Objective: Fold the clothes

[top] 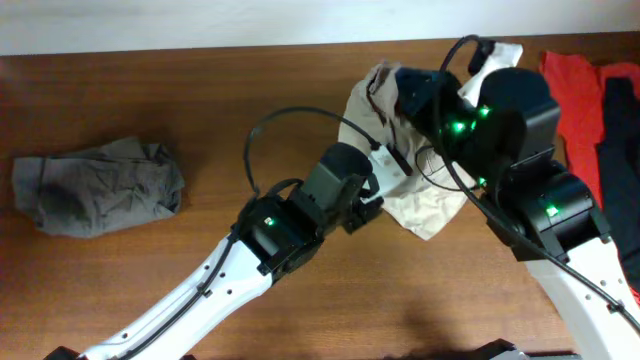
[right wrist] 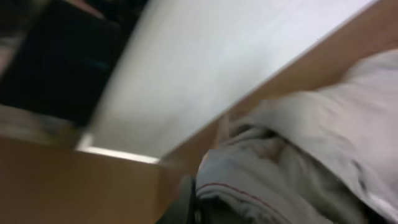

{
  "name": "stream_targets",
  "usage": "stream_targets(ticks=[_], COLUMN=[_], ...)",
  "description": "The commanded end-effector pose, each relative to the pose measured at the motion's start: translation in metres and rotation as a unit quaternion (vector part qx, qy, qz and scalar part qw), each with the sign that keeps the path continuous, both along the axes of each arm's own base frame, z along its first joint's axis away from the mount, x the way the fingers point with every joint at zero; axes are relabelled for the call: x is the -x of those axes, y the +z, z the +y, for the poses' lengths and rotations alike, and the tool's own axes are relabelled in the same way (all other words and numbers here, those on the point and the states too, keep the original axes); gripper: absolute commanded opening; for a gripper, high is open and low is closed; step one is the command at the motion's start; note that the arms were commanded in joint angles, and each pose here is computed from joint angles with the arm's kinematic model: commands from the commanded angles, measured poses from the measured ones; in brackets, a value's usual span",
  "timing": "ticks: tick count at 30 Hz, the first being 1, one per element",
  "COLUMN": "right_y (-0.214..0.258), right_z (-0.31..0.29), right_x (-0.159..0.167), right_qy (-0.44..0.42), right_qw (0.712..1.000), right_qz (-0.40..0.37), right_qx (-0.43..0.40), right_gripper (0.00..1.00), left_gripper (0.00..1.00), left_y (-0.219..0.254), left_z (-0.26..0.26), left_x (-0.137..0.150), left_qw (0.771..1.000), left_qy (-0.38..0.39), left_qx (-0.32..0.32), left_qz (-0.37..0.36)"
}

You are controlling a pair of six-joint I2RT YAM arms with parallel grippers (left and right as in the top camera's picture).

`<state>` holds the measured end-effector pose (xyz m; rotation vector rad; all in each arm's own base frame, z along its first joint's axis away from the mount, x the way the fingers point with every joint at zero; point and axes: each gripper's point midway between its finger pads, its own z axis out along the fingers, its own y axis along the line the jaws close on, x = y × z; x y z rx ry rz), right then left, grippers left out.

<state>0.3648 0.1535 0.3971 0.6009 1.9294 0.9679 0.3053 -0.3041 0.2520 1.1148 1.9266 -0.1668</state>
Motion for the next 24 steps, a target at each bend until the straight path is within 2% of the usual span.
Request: stream_targets(ticks=[1, 4, 9, 15, 18, 22, 24], right_y=[-0.006, -0.024, -0.041, -0.067, -0.079, -0.093, -0.101], right_z=[-0.024, -0.043, -0.048, -0.059, -0.068, -0.073, -0.074], right_x=[0.003, 0.006, 0.015, 0.031, 0.041, 0.053, 0.061], right_qy=[-0.036, -0.051, 0.007, 0.051, 0.059, 0.081, 0.106], right_qw=[0.994, 0.981, 0.949, 0.915, 0.900, 0.885, 0.873], right_qz=[-0.010, 0.007, 0.007, 0.048, 0.077, 0.107, 0.120], right_qx=[0.102, 0.189, 0.315, 0.397, 0.426, 0.446, 0.460], right_gripper=[0.04, 0.04, 0.04, 0.05, 0.13, 0.35, 0.52], left_gripper=[0.06, 0.06, 0.06, 0.06, 0.06, 0.06, 0.06], left_y=[0.039, 0.058, 0.079, 0.092, 0.101, 0.113, 0.117], left_z=[0.046, 0.066, 0.103, 0.135, 0.148, 0.157, 0.158], left_x=[-0.036, -0.048, -0.072, -0.091, -0.096, -0.101, -0.101], left_qw=[0.987, 0.980, 0.968, 0.955, 0.950, 0.945, 0.944], left_qy=[0.139, 0.170, 0.222, 0.266, 0.281, 0.292, 0.292], left_qx=[-0.016, -0.004, 0.009, 0.019, 0.024, 0.033, 0.034], left_qz=[-0.085, -0.100, -0.115, -0.128, -0.135, -0.144, -0.148])
